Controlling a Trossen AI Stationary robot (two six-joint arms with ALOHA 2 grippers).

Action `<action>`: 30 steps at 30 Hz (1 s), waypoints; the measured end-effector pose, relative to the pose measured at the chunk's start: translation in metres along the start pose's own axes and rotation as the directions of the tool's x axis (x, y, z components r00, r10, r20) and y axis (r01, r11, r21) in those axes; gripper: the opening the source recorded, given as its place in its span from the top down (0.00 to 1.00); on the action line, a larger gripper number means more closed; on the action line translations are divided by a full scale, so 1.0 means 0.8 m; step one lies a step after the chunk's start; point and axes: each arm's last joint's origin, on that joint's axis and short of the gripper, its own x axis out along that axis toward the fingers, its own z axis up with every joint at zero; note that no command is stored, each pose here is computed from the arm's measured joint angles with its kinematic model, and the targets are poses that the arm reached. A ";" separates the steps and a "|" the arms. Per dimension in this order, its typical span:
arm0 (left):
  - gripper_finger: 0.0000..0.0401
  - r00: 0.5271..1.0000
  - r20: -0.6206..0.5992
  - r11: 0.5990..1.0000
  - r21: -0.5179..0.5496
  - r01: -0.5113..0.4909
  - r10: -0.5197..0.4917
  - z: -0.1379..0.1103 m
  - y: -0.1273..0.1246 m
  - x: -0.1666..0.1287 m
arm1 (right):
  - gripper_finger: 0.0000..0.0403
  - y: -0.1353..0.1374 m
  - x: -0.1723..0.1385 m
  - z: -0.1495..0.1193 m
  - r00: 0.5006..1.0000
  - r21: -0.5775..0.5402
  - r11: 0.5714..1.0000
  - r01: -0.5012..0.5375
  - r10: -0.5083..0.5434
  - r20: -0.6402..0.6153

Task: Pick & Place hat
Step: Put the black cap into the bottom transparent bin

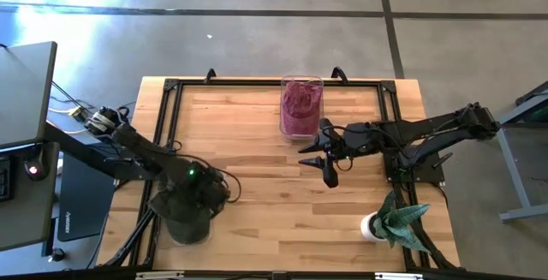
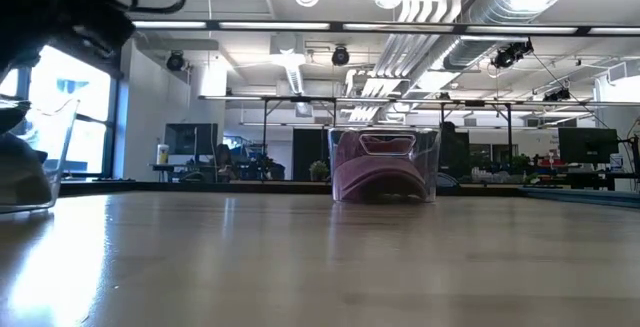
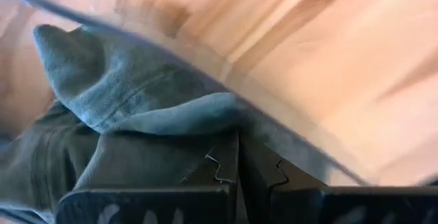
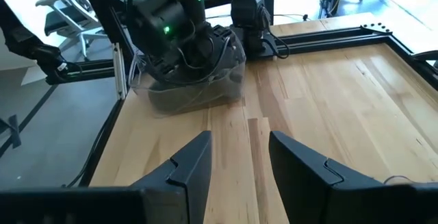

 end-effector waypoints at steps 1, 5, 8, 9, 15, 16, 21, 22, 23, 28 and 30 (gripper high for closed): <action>0.99 1.000 0.000 1.000 0.004 0.020 -0.020 0.003 -0.003 -0.007 | 0.65 0.000 0.000 0.000 1.000 0.005 1.000 0.000 0.000 0.000; 0.99 0.996 -0.006 0.995 0.031 0.090 -0.090 0.007 -0.011 -0.047 | 0.65 0.000 0.000 0.000 1.000 0.021 1.000 0.007 -0.007 0.003; 0.99 0.991 -0.019 0.991 0.039 0.130 -0.130 0.005 -0.018 -0.080 | 0.65 -0.001 0.000 0.001 1.000 0.022 0.999 0.024 -0.024 0.011; 0.99 0.991 -0.028 0.990 0.032 0.135 -0.134 0.003 -0.019 -0.091 | 0.65 -0.001 0.000 0.001 0.999 0.018 0.999 0.031 -0.031 0.014; 0.99 0.954 -0.211 0.976 -0.088 0.200 -0.214 -0.016 -0.022 -0.146 | 0.65 -0.001 0.000 0.001 0.999 -0.008 0.999 0.042 -0.042 0.017; 0.99 0.940 -0.249 0.971 -0.108 0.213 -0.234 -0.023 -0.022 -0.153 | 0.65 -0.001 0.000 0.001 0.999 -0.018 0.999 0.043 -0.042 0.017; 1.00 0.873 -0.434 0.964 -0.230 0.131 -0.222 -0.071 -0.023 -0.160 | 0.65 -0.001 0.000 0.000 0.999 -0.064 0.997 0.043 -0.043 0.008; 1.00 0.873 -0.445 0.962 -0.256 0.089 -0.200 -0.082 -0.022 -0.160 | 0.65 -0.001 0.000 0.000 0.999 -0.074 0.996 0.042 -0.041 0.005; 1.00 0.871 -0.455 0.957 -0.286 0.054 -0.185 -0.091 -0.020 -0.160 | 0.65 -0.002 0.000 0.000 0.999 -0.080 0.996 0.041 -0.041 0.003; 1.00 0.876 -0.479 0.911 -0.386 -0.147 -0.062 -0.122 -0.008 -0.156 | 0.65 -0.001 0.000 0.000 0.999 -0.133 0.990 0.041 -0.041 0.004; 1.00 0.878 -0.479 0.894 -0.400 -0.202 -0.017 -0.128 -0.005 -0.147 | 0.65 -0.001 0.000 0.000 0.999 -0.152 0.988 0.041 -0.040 0.004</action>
